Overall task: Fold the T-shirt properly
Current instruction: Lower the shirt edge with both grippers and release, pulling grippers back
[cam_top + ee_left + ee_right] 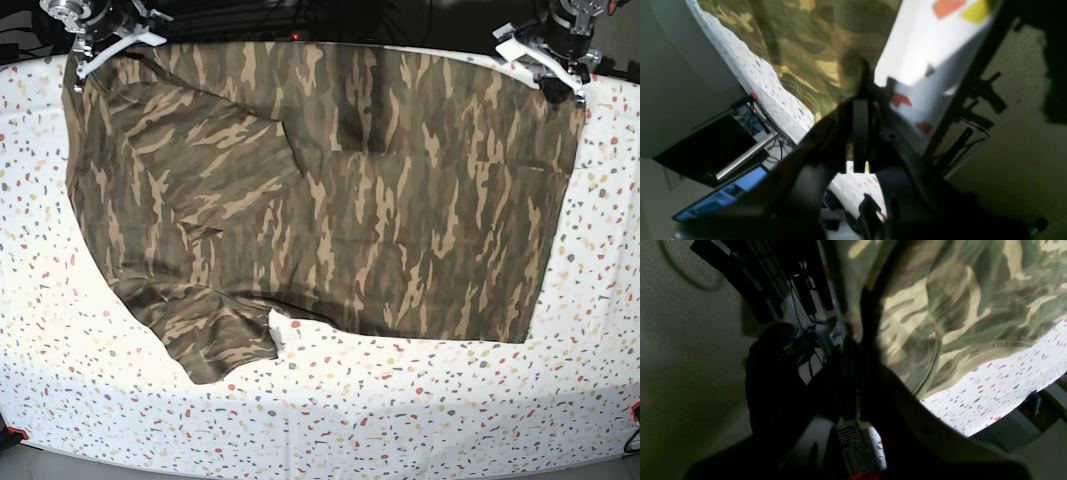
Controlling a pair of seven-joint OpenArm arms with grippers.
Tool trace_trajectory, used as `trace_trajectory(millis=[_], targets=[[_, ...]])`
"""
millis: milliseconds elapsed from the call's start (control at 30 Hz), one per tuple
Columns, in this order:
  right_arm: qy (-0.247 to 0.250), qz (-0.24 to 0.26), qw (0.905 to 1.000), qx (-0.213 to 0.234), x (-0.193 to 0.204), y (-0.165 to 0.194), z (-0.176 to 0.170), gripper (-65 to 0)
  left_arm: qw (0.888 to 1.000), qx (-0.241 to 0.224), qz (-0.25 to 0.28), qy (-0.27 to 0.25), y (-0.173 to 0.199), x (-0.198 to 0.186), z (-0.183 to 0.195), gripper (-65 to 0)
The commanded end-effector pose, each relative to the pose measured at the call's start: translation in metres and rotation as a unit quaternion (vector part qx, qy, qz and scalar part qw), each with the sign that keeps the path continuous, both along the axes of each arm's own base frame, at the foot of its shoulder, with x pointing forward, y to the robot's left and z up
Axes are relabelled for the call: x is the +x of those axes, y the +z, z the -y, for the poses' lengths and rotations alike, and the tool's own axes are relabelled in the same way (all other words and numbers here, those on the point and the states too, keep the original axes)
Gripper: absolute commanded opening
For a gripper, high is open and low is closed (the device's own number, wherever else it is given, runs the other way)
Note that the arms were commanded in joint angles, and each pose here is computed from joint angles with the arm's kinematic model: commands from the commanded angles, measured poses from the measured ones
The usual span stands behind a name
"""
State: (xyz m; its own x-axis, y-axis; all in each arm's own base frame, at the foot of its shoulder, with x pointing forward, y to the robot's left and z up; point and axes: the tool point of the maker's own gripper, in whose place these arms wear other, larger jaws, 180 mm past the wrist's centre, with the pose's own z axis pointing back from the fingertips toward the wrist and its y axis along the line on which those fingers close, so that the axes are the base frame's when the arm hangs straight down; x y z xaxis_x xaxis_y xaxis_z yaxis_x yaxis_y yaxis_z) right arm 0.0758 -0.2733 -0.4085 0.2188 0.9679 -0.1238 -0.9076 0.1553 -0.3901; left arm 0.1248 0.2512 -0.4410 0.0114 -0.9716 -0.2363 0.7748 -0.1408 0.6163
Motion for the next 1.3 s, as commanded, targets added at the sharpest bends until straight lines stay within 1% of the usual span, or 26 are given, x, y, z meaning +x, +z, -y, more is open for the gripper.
trace_trajectory(millis=[0, 133, 300, 400, 433, 500, 533, 567, 600, 633, 700, 933, 1100, 1167, 1267], targets=[[0.007, 0.007, 1.0000, 0.002, 0.004, 0.004, -0.001, -65.0, 1.000, 0.013, -0.002, 0.004, 0.003, -0.001, -0.008, -65.0], [0.007, 0.007, 0.9999, 0.002, 0.004, 0.004, -0.001, -65.0, 1.000, 0.013, -0.002, 0.003, 0.003, -0.001, -0.008, -65.0], [0.014, 0.012, 0.9998, -0.006, 0.006, 0.006, 0.001, -65.0, 0.999, 0.029, 0.020, -0.024, 0.009, 0.007, -0.005, -65.0], [0.014, 0.012, 0.9998, -0.006, 0.006, 0.005, 0.001, -65.0, 0.999, 0.031, 0.022, -0.028, 0.010, 0.007, -0.005, -65.0], [0.014, 0.011, 0.9998, -0.006, 0.006, 0.005, 0.001, -62.9, 0.999, 0.031, 0.022, -0.027, 0.010, 0.007, -0.005, -65.0], [0.014, 0.012, 0.9998, -0.005, 0.006, 0.006, 0.001, -50.0, 0.999, 0.031, 0.022, -0.028, 0.010, 0.007, -0.005, -65.0], [0.014, 0.012, 0.9998, -0.005, 0.006, 0.006, 0.001, -45.3, 0.999, 0.031, 0.022, -0.028, 0.010, 0.007, -0.005, -61.6], [0.014, 0.012, 0.9998, -0.005, 0.006, 0.006, 0.001, -42.3, 0.999, 0.030, 0.023, -0.027, 0.010, 0.008, -0.005, -55.7], [0.014, 0.012, 0.9998, -0.006, 0.006, 0.006, 0.001, -40.9, 0.999, 0.027, 0.029, -0.024, 0.011, 0.009, -0.005, -50.5], [0.014, 0.012, 0.9998, -0.006, 0.006, 0.006, 0.001, -40.9, 0.999, 0.021, 0.040, -0.018, 0.014, 0.011, -0.005, -46.3], [0.014, 0.012, 0.9998, -0.005, 0.006, 0.005, 0.001, -40.9, 0.998, 0.022, 0.059, -0.003, 0.019, 0.015, -0.009, -42.3], [0.015, 0.014, 0.9998, -0.002, 0.007, 0.007, -0.002, -40.9, 0.994, 0.072, 0.073, 0.045, 0.027, 0.013, -0.032, -41.9], [0.022, 0.027, 0.9992, 0.018, 0.014, 0.015, -0.017, -40.9, 0.990, 0.095, 0.077, 0.067, 0.032, 0.010, -0.042, -41.9], [0.025, 0.034, 0.9987, 0.029, 0.017, 0.020, -0.024, -40.9, 0.985, 0.110, 0.094, 0.093, 0.040, 0.011, -0.051, -41.9], [0.030, 0.043, 0.9978, 0.042, 0.021, 0.026, -0.034, -40.9, 0.975, 0.134, 0.142, 0.108, 0.061, 0.019, -0.063, -41.9]])
